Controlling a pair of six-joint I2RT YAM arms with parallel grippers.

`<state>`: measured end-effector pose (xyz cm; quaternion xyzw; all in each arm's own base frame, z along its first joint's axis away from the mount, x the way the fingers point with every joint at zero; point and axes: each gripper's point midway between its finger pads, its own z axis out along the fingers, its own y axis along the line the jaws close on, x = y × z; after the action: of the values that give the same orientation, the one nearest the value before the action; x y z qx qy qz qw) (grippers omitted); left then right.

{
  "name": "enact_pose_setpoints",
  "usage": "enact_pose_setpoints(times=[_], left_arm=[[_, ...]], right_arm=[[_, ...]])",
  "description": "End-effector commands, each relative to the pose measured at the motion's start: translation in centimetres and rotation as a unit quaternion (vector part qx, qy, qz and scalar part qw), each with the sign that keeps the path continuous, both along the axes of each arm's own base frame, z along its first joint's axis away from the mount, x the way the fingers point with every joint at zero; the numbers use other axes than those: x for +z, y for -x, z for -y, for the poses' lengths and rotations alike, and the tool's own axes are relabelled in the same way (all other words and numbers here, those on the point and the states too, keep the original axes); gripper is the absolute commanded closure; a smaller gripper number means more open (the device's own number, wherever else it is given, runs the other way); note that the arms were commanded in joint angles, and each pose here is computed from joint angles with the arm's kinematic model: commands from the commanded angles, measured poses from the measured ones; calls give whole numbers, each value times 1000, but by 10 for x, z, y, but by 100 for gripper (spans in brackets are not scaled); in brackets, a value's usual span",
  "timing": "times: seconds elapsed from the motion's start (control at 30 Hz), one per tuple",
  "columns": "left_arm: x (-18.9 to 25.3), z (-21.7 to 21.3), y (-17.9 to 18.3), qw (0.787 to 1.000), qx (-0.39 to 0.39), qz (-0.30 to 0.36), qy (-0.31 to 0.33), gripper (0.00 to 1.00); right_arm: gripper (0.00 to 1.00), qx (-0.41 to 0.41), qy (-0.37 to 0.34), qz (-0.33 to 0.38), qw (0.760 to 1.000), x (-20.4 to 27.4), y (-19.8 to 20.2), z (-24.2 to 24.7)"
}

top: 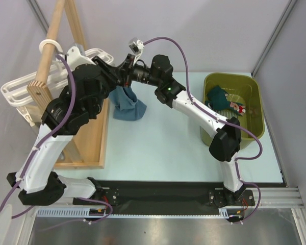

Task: Clip the socks to the hanger
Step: Open the clamp at the hanger.

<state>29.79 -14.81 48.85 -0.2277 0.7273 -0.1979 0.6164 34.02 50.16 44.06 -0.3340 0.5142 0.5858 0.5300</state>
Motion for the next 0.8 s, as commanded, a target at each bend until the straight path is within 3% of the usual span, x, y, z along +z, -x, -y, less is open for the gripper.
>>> enact_pose_setpoints(times=[0.0, 0.47, 0.77], left_arm=[[10, -28, 10, 998, 50, 29, 39, 54], [-3, -57, 9, 991, 121, 50, 9, 43], [-16, -59, -5, 993, 110, 37, 34, 47]], right_arm=[[100, 15, -1, -2, 1000, 18, 5, 12], [100, 36, -9, -1, 999, 24, 23, 0], [100, 40, -10, -1, 999, 26, 26, -1]])
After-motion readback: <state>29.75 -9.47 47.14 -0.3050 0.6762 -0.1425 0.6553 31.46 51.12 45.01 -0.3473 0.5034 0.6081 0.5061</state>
